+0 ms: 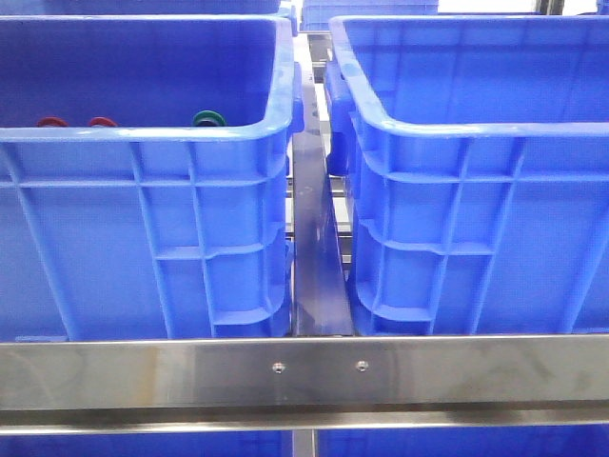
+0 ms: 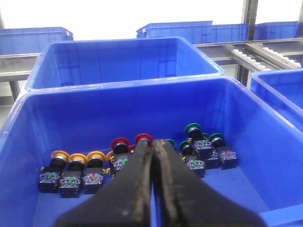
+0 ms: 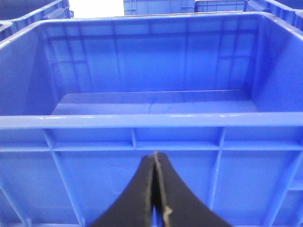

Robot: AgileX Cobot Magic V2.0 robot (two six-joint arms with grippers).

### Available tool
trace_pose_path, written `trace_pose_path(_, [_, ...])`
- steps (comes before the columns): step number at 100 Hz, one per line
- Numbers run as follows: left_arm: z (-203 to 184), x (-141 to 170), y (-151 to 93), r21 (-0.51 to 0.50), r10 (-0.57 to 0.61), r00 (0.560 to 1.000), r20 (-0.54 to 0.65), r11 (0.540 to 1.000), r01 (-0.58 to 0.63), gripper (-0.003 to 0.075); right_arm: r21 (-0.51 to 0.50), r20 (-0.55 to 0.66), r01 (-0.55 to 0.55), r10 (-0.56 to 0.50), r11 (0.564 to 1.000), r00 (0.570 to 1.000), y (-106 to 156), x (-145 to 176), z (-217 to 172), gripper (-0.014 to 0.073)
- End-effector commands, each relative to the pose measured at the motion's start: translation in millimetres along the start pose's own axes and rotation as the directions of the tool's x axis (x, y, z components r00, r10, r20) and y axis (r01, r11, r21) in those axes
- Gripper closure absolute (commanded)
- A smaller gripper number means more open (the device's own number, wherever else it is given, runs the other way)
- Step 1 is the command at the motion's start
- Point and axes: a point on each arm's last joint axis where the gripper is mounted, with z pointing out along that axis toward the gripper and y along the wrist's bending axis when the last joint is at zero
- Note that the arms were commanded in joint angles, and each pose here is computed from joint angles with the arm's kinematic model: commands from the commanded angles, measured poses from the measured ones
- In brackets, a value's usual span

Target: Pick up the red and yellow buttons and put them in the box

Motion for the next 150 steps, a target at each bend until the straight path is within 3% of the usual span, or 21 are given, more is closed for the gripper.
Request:
trace_pose_path(1, [-1,-15,0,0.002,-0.015,0.995,0.099,1.000,0.015,0.0739,-0.006,0.105,0.002,-0.001,1.000,0.994,0,-9,-2,0.0662])
trace_pose_path(15, [-1,-15,0,0.002,-0.015,0.995,0.099,1.000,0.015,0.0739,-0.006,0.105,0.002,-0.001,1.000,0.994,0,-9,-2,0.0662])
trace_pose_path(38, [-1,-8,3,-0.046,-0.001,0.964,0.267,0.999,0.014,0.0739,-0.006,0.105,0.002,-0.001,1.000,0.994,0,-9,-2,0.0662])
trace_pose_path(56, [-3,33,9,-0.135,0.026,0.977,0.209,0.991,0.003,0.0739,-0.006,0.105,0.002,-0.001,1.000,0.994,0,-9,-2,0.0662])
trace_pose_path(76, [-9,71,9,-0.170,0.099,0.980,0.174,0.983,-0.070,0.0739,-0.006,0.105,0.002,-0.001,1.000,0.994,0,-9,-2,0.0662])
trace_pose_path(99, [-14,103,10,-0.202,0.109,0.979,0.171,0.977,-0.073,0.0739,-0.006,0.105,0.002,-0.001,1.000,0.994,0,-9,-2,0.0662])
trace_pose_path(150, [-14,107,11,-0.215,0.105,0.984,0.144,0.974,-0.072,0.0739,-0.006,0.105,0.002,-0.001,1.000,0.995,0,-9,-2,0.0662])
